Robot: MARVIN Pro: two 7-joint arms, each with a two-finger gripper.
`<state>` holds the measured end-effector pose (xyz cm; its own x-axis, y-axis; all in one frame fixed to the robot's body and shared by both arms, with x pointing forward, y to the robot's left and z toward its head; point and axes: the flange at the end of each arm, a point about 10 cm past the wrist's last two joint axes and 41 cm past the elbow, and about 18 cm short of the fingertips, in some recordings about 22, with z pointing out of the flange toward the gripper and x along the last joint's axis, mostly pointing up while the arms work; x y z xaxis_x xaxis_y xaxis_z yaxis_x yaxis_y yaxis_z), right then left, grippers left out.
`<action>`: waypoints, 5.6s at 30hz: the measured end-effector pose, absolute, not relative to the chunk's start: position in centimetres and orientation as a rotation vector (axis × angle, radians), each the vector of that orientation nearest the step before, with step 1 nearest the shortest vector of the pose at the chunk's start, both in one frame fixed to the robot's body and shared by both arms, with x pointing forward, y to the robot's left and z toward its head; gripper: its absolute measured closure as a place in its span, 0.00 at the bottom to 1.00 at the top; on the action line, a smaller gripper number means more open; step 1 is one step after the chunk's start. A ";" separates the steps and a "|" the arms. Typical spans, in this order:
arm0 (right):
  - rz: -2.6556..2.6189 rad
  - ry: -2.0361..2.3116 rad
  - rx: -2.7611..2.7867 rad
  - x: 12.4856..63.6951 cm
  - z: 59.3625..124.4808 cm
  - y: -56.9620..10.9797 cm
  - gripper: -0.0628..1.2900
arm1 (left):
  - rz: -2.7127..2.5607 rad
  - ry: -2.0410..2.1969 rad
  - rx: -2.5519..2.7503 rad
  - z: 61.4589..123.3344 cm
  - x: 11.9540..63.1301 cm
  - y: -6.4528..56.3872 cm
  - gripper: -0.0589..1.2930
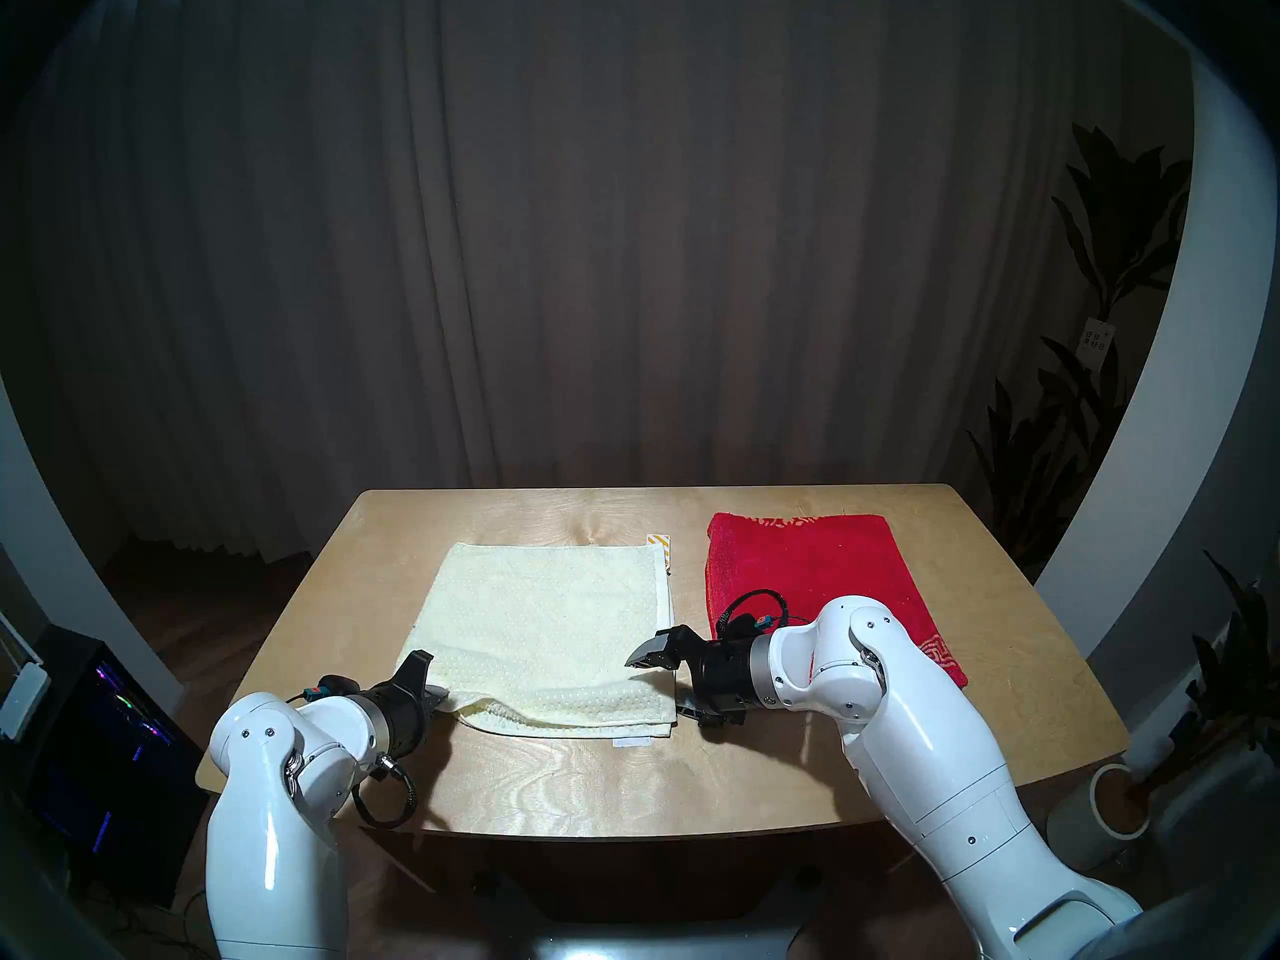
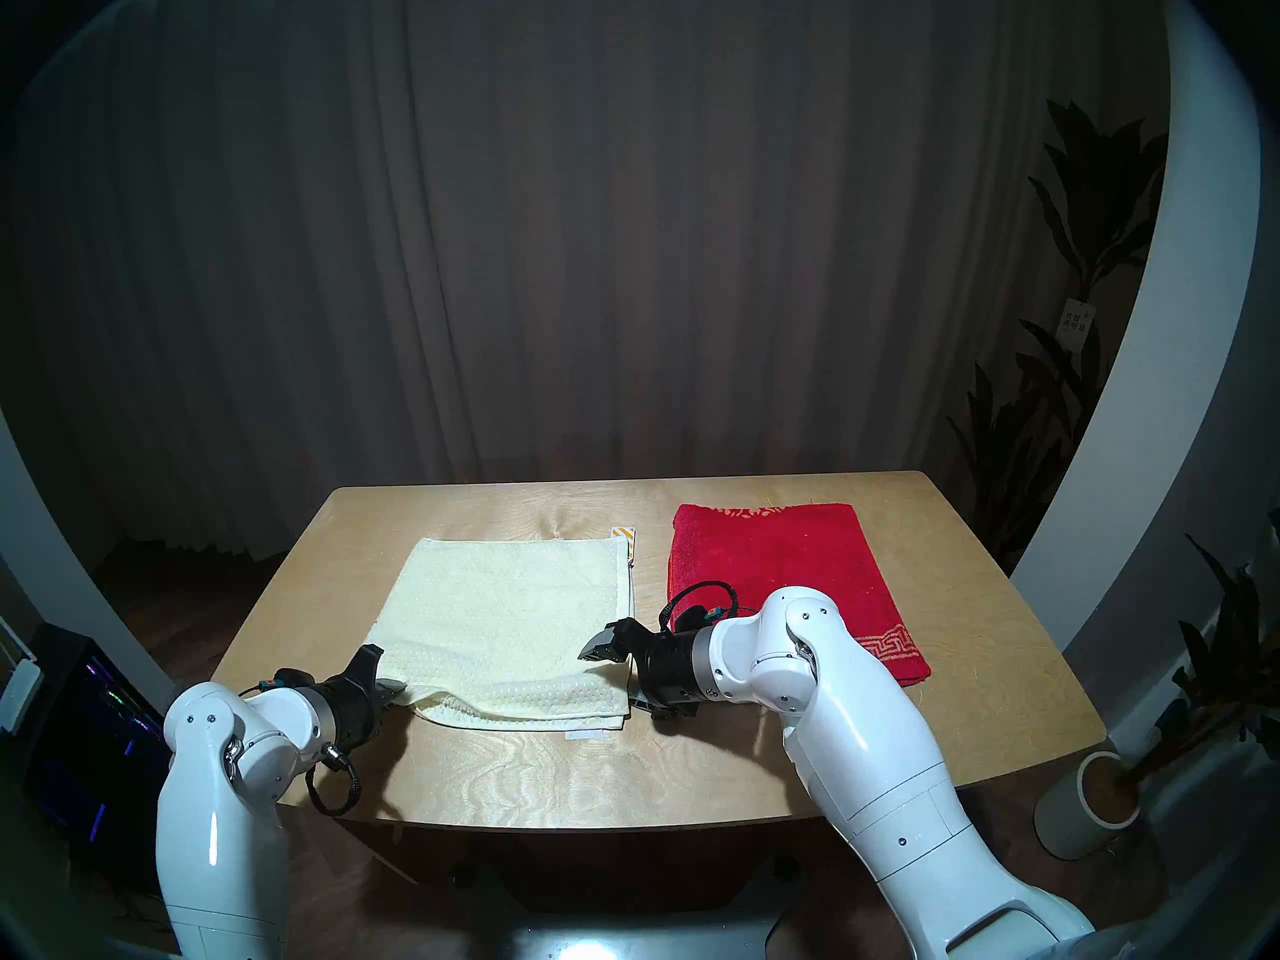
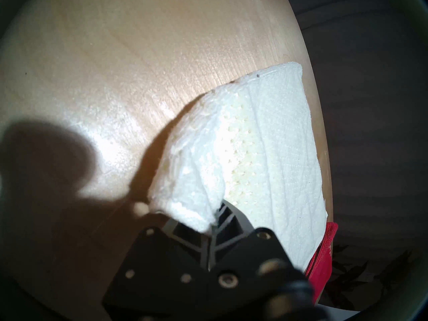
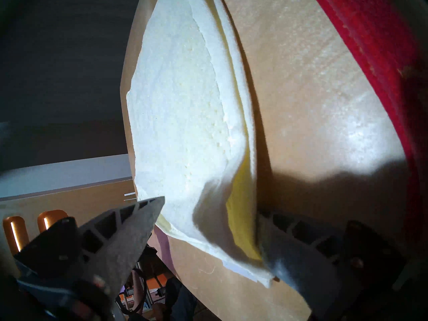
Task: Fold each towel twice and stack them on table
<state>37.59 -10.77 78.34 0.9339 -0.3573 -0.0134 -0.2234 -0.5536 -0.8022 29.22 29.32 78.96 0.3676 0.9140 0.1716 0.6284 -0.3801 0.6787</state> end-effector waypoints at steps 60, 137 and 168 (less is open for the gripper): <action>-0.203 0.651 -2.013 39.9 81.0 -15.3 0.98 | 0.810 1.063 2.311 85.3 33.7 25.2 0.98; -0.196 1.014 -1.857 54.4 79.9 -12.5 0.98 | 0.709 1.049 2.520 84.8 50.6 25.9 0.98; -0.258 0.974 -1.785 56.7 80.4 -11.7 0.05 | 0.787 1.058 2.502 86.0 53.5 27.1 0.05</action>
<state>56.68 -11.69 80.36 0.6471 -0.7160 -0.2620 -0.4928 -0.1306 -0.8603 53.45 27.07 86.00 0.5756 0.7315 0.3654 0.5602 -0.6783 0.4755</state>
